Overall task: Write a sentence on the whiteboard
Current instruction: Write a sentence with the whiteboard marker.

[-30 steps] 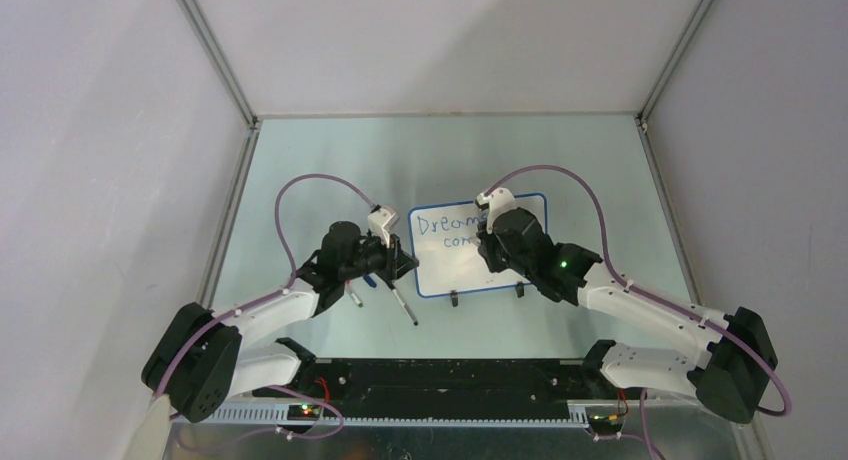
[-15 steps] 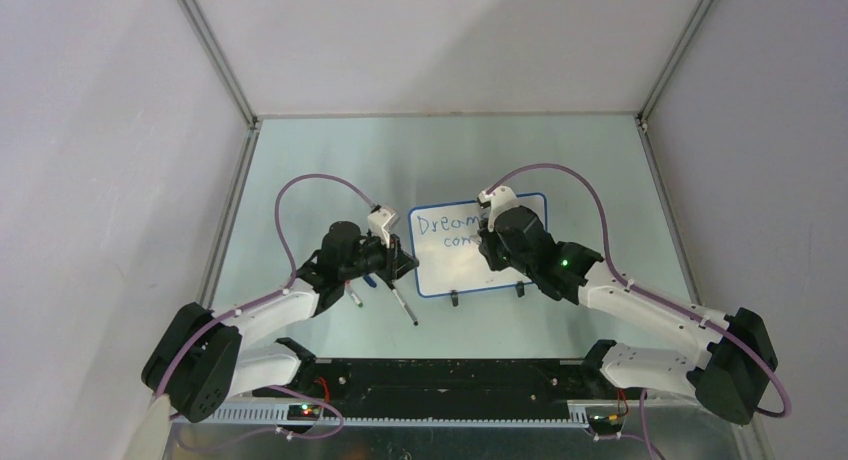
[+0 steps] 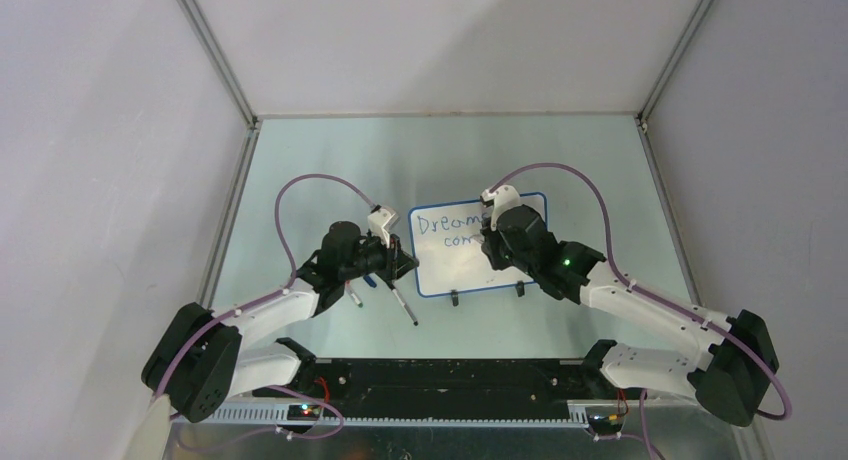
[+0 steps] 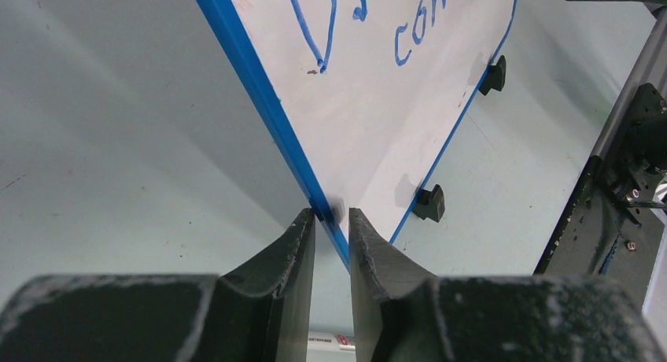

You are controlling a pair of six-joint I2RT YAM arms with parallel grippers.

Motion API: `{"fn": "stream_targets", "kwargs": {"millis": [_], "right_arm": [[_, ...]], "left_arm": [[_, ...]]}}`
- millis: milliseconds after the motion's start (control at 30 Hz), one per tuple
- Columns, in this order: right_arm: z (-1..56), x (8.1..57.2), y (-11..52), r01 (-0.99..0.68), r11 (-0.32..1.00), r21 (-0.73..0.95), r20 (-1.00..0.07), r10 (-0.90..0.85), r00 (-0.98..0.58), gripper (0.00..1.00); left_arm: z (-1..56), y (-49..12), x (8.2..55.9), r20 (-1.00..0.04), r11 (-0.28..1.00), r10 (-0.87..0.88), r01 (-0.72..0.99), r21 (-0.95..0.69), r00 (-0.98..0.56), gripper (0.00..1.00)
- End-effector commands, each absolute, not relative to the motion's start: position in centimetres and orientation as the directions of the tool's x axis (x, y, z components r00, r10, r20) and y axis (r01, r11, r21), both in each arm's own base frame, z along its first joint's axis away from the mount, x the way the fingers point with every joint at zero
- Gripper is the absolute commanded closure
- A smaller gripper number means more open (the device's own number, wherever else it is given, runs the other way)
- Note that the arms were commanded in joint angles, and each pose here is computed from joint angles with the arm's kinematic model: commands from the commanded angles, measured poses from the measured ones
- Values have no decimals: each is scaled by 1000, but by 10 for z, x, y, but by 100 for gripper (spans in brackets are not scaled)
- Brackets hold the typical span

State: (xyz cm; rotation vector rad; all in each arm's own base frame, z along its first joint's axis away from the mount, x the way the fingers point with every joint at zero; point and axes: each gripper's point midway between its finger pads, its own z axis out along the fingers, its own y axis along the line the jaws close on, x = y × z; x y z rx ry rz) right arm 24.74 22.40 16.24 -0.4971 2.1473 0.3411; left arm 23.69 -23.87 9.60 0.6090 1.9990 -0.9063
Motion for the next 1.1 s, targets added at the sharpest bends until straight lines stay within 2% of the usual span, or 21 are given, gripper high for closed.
{"fn": "stream_targets", "kwargs": {"millis": [0, 633, 800, 1067], "right_arm": [[175, 256, 213, -415, 909, 40, -832, -200, -517, 100], [154, 241, 211, -425, 903, 64, -804, -206, -558, 100], [152, 240, 211, -424, 904, 64, -802, -206, -561, 100], [165, 241, 210, -430, 900, 77, -827, -184, -531, 100]], "left_arm": [[112, -243, 240, -875, 601, 80, 723, -340, -477, 74], [112, -243, 241, -875, 601, 80, 723, -340, -478, 75], [112, -243, 241, -874, 602, 81, 722, -340, -479, 80], [112, -243, 241, -874, 601, 81, 723, -341, -479, 81]]}}
